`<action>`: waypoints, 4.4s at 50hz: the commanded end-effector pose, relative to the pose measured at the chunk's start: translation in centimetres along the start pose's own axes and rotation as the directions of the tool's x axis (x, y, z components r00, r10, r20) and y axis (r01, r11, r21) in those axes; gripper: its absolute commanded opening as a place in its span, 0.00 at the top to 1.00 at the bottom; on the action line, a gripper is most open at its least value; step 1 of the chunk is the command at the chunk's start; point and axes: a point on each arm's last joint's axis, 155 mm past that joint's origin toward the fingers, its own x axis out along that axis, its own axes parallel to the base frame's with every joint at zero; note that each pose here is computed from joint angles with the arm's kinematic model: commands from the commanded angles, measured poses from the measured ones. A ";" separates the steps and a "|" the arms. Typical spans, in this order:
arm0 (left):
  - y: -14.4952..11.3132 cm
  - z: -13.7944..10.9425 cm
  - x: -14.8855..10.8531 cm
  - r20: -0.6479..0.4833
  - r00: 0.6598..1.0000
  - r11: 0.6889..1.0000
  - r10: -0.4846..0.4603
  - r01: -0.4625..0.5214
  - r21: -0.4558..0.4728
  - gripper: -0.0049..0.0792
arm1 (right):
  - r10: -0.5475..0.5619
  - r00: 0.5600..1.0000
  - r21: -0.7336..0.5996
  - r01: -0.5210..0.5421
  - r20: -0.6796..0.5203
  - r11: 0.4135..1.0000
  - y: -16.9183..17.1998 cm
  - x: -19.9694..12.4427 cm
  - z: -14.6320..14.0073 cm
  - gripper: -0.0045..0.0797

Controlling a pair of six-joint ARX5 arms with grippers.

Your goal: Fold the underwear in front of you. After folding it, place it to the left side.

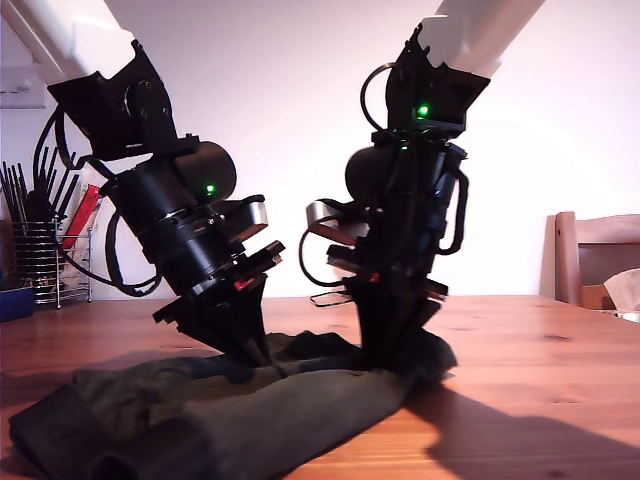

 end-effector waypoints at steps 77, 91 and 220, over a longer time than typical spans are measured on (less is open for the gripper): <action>5.4 -7.5 -0.9 -0.183 0.982 0.946 -0.040 -0.022 -0.323 0.97 | -0.114 0.941 -0.071 0.144 0.319 0.987 -2.4 1.4 9.6 0.96; 6.7 -5.2 -1.1 -0.102 0.994 0.968 0.035 -0.059 -0.243 0.97 | -0.053 0.953 -0.064 0.076 0.298 0.995 -1.0 0.2 9.8 0.96; -6.2 -11.4 -8.0 0.239 0.971 0.890 -0.010 -0.100 0.445 0.97 | 0.280 0.886 0.451 -0.434 0.369 0.780 15.3 -3.5 -5.7 0.46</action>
